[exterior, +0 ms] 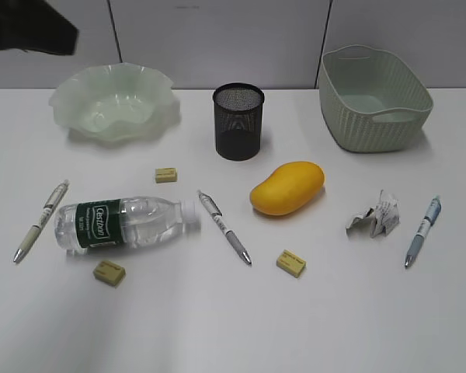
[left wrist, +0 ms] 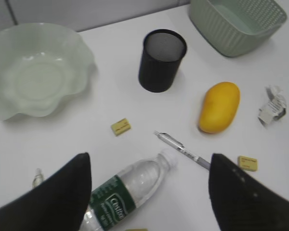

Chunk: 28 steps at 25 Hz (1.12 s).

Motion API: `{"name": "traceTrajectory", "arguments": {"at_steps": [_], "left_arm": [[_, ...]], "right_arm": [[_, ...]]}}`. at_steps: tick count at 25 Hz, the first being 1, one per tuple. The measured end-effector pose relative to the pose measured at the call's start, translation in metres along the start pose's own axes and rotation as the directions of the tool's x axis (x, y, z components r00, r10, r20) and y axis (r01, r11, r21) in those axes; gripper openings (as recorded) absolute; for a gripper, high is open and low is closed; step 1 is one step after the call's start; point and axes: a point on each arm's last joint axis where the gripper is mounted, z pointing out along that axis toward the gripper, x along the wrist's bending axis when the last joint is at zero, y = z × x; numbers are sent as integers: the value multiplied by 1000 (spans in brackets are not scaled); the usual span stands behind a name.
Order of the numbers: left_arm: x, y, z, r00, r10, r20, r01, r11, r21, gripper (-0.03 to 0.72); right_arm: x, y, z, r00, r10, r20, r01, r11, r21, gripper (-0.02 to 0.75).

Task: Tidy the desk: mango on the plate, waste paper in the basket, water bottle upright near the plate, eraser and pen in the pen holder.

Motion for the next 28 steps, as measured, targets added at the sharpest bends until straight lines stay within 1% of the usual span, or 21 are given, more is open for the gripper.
{"name": "traceTrajectory", "arguments": {"at_steps": [6,9,11,15,16,19,23,26,28], "left_arm": [[-37,6,51,990,83,112,-94,991,96,575],[-54,9,75,982,117,150,-137,982,133,575],[-66,12,90,973,154,170,-180,972,152,575],[-88,14,123,951,238,198,-278,937,212,594],[-95,13,131,944,253,210,-299,926,231,601],[-106,14,155,929,281,239,-344,896,283,611],[-115,12,188,921,283,270,-371,848,377,613],[-120,9,214,916,284,283,-385,818,427,615],[-121,8,226,916,283,285,-387,810,440,615]], "right_arm": [[0,0,0,1000,0,0,0,1000,0,426],[0,0,0,1000,0,0,0,1000,0,426],[0,0,0,1000,0,0,0,1000,0,426],[0,0,0,1000,0,0,0,1000,0,425],[0,0,0,1000,0,0,0,1000,0,425],[0,0,0,1000,0,0,0,1000,0,425],[0,0,0,1000,0,0,0,1000,0,425],[0,0,0,1000,0,0,0,1000,0,426],[0,0,0,1000,0,0,0,1000,0,426]]}}
